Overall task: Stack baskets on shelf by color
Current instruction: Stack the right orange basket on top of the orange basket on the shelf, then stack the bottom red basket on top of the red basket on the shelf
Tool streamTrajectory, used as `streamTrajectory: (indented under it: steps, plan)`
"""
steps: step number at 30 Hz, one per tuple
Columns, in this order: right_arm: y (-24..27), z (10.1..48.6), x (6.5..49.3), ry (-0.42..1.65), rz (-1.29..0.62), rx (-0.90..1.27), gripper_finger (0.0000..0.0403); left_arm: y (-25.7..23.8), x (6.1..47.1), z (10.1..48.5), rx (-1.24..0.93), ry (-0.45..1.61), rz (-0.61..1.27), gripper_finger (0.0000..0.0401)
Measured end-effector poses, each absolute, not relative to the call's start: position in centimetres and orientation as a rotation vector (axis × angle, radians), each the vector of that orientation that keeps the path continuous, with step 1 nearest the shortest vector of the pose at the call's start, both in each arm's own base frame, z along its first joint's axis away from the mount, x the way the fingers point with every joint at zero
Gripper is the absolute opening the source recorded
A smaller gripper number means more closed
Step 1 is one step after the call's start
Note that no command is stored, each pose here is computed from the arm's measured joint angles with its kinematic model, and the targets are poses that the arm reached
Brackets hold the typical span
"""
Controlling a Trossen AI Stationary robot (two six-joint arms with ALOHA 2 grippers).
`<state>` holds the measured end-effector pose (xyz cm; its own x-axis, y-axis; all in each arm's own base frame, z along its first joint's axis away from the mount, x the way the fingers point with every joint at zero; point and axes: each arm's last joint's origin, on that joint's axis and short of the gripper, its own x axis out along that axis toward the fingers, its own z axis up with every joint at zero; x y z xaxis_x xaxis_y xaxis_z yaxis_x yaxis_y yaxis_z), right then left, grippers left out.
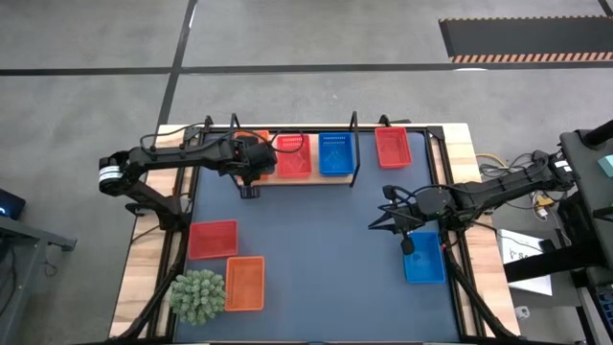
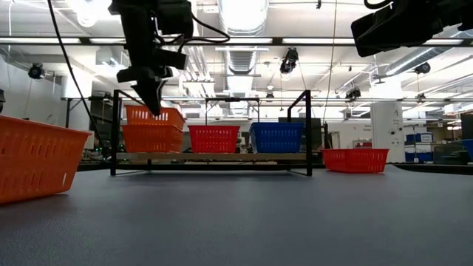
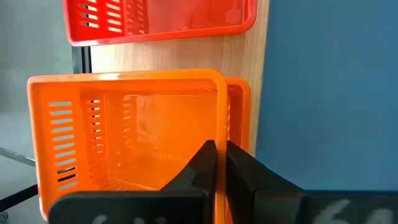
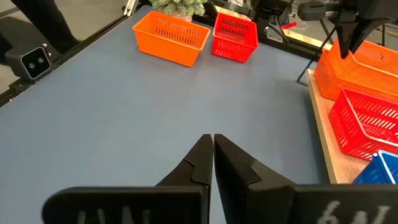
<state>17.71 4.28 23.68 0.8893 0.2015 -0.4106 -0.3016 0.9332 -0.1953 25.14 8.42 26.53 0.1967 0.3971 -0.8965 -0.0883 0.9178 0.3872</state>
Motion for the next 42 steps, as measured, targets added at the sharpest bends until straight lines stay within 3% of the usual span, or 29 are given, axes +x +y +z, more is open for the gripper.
streamTrajectory:
  steps: [16,28,42]
  plan:
    - [4.3,23.7,17.7,0.398,0.263,-0.252,0.0009,8.4,25.1,26.5,0.274,1.342,0.343,0.0004]
    - [4.3,23.7,17.7,0.398,0.263,-0.252,0.0009,8.4,25.1,26.5,0.268,1.339,0.337,0.0096]
    - [4.3,23.7,17.7,0.399,0.263,-0.252,0.0009,8.5,26.5,27.5,0.227,1.167,0.389,0.0102]
